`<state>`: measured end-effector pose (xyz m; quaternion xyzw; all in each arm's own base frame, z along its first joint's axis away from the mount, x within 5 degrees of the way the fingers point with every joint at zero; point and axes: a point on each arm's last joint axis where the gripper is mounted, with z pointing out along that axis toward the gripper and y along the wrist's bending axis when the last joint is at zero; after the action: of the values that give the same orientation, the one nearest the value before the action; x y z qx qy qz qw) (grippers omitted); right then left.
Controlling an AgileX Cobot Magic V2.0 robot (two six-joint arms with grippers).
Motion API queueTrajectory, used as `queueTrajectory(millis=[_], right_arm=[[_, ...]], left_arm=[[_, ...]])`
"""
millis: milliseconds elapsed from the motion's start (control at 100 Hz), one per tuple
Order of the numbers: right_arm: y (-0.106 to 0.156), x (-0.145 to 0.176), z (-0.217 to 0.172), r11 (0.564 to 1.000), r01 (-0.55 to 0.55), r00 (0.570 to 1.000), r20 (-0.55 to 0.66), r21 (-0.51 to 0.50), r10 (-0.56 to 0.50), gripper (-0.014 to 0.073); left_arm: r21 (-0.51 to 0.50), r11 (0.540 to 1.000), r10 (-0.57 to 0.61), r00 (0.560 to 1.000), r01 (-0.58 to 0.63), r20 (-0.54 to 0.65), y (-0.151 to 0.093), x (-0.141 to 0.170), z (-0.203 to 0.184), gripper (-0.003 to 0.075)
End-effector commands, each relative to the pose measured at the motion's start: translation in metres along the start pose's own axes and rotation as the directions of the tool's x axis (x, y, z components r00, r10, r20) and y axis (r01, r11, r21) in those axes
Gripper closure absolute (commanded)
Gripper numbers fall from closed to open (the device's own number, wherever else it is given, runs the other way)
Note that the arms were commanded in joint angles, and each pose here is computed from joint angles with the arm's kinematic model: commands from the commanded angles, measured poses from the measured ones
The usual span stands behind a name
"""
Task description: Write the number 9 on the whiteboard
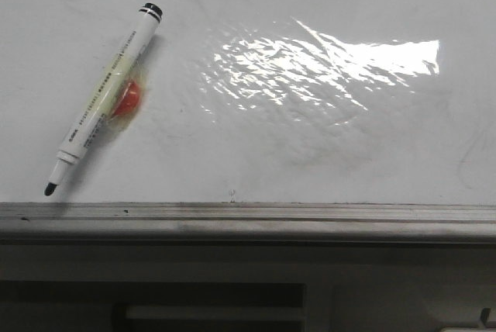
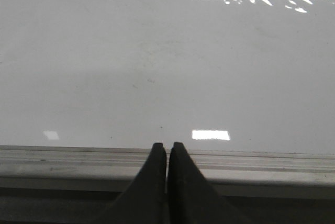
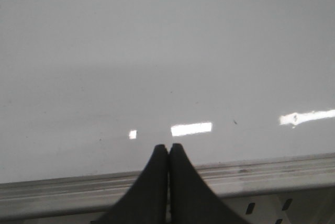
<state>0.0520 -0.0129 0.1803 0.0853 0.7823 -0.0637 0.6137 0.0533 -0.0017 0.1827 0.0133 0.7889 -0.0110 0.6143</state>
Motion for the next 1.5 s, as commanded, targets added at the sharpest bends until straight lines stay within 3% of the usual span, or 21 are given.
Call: queueTrajectory(millis=[0,1160,1490], right_arm=[[0.000,0.007,0.002,1.000,0.003,1.000,0.002,0.003,-0.003,0.0656],[0.000,0.007,0.002,1.000,0.003,1.000,0.000,0.003,-0.003,0.0656],[0.000,0.005,0.002,1.000,0.003,1.000,0.024,0.000,-0.003,0.0656]], left_arm=[[0.009,1.000,-0.004,0.998,0.004,0.055,-0.001,0.001,0.000,0.0741],[0.010,1.000,-0.004,0.998,0.004,0.057,-0.001,0.000,0.000,0.0741],[-0.003,0.999,0.040,0.985,-0.040,0.166,0.000,-0.009,-0.001,0.0741]])
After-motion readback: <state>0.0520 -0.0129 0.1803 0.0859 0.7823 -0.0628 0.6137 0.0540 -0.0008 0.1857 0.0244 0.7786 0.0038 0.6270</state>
